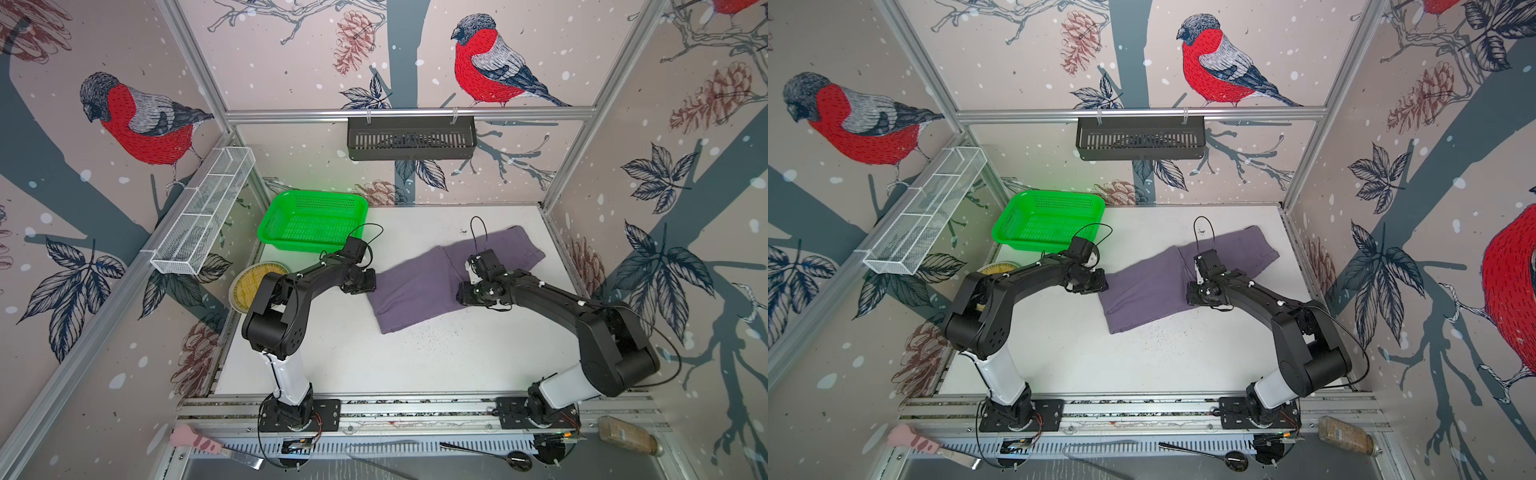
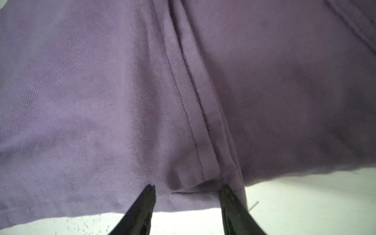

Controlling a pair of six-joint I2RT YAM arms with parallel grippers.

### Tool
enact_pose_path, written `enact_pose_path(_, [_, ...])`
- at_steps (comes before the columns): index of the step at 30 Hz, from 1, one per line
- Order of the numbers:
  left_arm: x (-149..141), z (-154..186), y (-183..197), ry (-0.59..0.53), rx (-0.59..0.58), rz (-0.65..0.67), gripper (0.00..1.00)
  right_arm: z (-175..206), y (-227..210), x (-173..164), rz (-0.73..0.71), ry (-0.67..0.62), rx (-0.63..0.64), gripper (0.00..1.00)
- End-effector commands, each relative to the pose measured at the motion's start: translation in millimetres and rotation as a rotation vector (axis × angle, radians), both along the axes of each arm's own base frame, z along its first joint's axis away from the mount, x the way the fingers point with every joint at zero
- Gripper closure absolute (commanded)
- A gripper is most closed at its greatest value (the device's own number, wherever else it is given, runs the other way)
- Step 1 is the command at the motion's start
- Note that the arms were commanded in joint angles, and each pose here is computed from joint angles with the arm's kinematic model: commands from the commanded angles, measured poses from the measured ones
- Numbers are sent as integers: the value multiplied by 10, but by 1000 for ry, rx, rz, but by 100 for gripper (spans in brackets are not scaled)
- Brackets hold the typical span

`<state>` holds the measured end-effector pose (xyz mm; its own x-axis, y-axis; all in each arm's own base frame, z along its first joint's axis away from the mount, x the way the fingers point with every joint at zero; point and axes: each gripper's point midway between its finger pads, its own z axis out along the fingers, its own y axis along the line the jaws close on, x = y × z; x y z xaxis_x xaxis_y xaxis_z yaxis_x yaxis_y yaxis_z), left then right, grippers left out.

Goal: Fold and stack the trousers
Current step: Smooth out the trousers at the center of the table.

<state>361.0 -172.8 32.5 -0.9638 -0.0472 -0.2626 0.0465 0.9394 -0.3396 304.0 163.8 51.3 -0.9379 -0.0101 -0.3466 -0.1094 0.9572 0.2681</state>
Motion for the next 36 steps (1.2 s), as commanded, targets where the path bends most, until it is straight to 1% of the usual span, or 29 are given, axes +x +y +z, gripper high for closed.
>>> enact_pose_path(1, [59,19,-32,-19,-14,-12,66,-38,99,16,-6,8,35,47])
enact_pose_path(6, [97,33,-58,-23,-24,-14,73,-5,133,62,-11,-14,53,56])
enact_pose_path(12, [100,39,-79,-22,-34,-17,84,-111,32,118,-48,-12,47,69])
enact_pose_path(15, [93,51,-79,-23,-36,-18,89,-82,15,159,-59,-28,45,80])
enact_pose_path(17, [101,62,-83,-27,-36,-20,93,-25,-3,182,-68,-45,41,89])
enact_pose_path(19, [101,63,-74,-26,-30,-22,100,37,-45,190,-80,-57,32,95])
enact_pose_path(27, [117,69,-15,-28,-24,-16,100,128,-316,40,-133,-60,-25,98])
enact_pose_path(32, [155,93,25,-33,-25,-6,100,-17,-463,-108,-157,-16,-49,98])
enact_pose_path(33, [165,101,24,-35,-29,-6,100,-65,-469,-134,-157,-7,-48,97])
enact_pose_path(36, [165,118,-21,-31,-52,-19,100,-122,-454,-107,-150,-13,-41,88])
